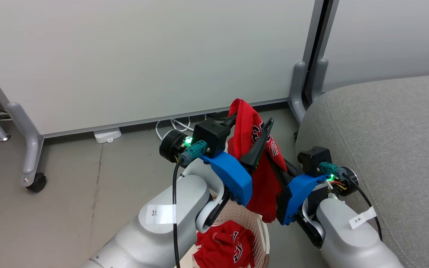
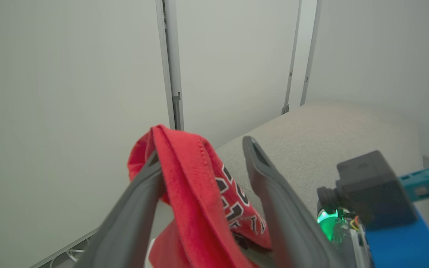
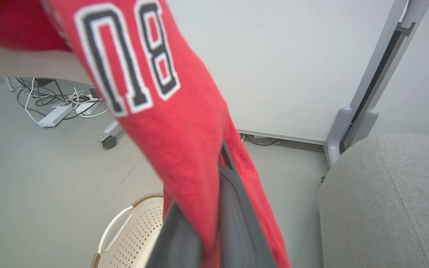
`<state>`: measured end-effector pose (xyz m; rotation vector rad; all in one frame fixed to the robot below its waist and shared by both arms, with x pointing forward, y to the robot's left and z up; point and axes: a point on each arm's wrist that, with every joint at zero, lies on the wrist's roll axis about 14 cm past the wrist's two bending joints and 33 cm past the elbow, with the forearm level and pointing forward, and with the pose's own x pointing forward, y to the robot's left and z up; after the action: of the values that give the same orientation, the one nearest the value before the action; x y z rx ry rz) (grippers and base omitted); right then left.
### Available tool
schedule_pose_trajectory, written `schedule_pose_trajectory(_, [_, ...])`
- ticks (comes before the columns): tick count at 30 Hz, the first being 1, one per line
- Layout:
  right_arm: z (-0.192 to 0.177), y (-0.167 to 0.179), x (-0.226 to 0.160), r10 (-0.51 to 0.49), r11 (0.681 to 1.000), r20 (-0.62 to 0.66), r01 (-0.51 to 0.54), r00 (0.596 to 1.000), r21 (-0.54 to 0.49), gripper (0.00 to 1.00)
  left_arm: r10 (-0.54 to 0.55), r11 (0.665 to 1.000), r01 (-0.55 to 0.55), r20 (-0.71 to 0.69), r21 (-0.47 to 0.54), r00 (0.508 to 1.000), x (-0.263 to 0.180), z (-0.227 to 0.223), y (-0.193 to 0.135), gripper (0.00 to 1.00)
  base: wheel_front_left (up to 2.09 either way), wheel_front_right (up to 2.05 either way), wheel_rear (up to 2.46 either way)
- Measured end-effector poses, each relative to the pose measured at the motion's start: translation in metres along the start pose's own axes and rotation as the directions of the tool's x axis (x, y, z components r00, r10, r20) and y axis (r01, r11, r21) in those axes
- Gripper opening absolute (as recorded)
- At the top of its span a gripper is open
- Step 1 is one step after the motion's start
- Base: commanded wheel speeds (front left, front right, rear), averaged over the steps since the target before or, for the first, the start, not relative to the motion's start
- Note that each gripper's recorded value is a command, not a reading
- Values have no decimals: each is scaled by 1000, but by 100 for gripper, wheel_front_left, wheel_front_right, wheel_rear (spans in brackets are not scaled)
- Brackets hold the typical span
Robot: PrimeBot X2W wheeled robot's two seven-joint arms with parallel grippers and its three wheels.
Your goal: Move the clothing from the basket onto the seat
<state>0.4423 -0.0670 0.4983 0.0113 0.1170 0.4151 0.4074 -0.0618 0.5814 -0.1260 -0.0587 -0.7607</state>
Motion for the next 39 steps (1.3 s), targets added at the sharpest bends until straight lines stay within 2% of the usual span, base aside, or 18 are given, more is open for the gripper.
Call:
schedule_pose_trajectory(9, [1, -3, 2, -8, 1000, 8, 7, 1000, 5, 0, 69, 996, -69, -17, -47, 997, -13, -18, 14, 100, 0, 0, 0])
schedule_pose_trajectory(21, [8, -6, 2, -19, 1000, 36, 18, 999, 7, 0, 170, 983, -170, 0, -66, 985, -62, -39, 42, 100, 0, 0, 0])
schedule_pose_trajectory(29, [4, -7, -2, -25, 1000, 36, 25, 999, 7, 0, 254, 966, -251, 40, -66, 966, -96, -42, 55, 100, 0, 0, 0])
schedule_pose_trajectory(39, [2, -8, -9, -32, 999, 41, 31, 999, 7, 0, 353, 935, -353, -10, -45, 936, -133, -65, 71, 100, 0, 0, 0])
